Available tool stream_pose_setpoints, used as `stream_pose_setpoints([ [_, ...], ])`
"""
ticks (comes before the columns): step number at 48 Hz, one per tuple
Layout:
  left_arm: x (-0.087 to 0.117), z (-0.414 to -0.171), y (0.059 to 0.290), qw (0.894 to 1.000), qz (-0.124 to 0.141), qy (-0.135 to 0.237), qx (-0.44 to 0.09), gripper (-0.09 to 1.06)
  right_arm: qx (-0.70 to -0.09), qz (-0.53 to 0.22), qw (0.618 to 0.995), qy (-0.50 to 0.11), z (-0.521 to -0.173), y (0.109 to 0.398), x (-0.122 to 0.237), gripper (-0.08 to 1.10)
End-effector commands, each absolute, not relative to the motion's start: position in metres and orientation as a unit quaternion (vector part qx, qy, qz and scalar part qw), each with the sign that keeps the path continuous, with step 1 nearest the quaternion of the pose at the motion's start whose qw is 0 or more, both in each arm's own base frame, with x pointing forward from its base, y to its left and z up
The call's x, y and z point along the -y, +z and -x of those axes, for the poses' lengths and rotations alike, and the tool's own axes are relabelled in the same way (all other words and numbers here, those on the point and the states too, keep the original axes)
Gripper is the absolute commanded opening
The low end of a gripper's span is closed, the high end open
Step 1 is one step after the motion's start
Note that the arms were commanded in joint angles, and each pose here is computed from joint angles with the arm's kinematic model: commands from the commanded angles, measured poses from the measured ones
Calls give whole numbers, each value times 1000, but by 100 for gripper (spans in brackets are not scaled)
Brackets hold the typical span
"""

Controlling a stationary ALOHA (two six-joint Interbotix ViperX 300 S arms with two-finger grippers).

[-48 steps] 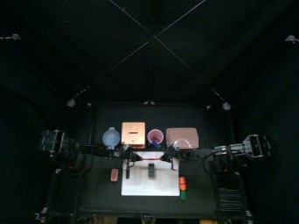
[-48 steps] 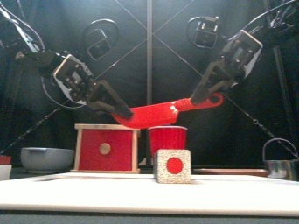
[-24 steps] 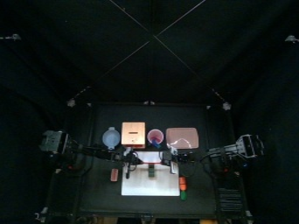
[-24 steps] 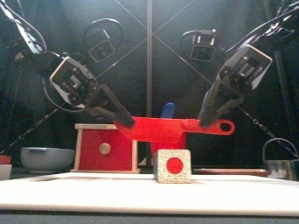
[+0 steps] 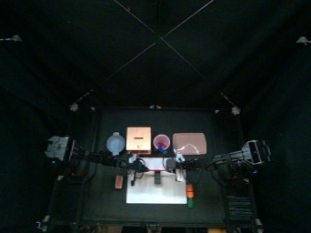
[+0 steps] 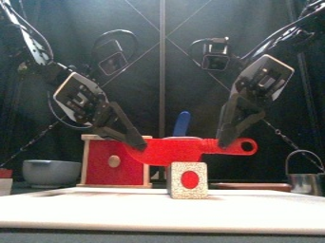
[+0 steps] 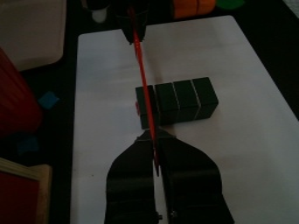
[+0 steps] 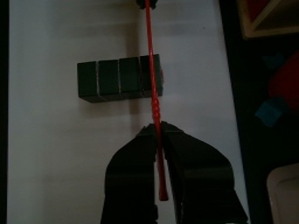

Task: Cut the sushi into 4 pieces with the knife
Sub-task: Cut the sushi into 4 pieces

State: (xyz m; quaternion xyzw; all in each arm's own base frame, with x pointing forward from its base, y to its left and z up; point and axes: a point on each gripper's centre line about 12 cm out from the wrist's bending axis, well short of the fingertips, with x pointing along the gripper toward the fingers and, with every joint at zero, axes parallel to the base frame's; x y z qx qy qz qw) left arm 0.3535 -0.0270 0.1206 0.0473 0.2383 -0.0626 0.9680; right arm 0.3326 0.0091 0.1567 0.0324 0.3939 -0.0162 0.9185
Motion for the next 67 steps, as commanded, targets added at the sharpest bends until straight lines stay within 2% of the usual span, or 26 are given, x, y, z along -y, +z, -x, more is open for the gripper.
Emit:
stream_pose_setpoints([
  [1, 33, -364, 128, 971, -52, -71, -223, 27, -375, -35, 926, -17, -341, 169, -8, 13],
  [23, 44, -369, 118, 962, -59, -85, -254, 27, -381, -33, 924, -10, -344, 164, -14, 13],
  [38, 50, -369, 118, 961, -60, -91, -256, 27, -378, -29, 925, -2, -348, 167, -20, 13],
  [50, 53, -369, 123, 962, -64, -97, -248, 27, -376, -24, 926, 1, -350, 172, -23, 13],
  [67, 57, -367, 144, 967, -68, -104, -221, 27, -360, -13, 933, 5, -346, 190, -24, 13],
])
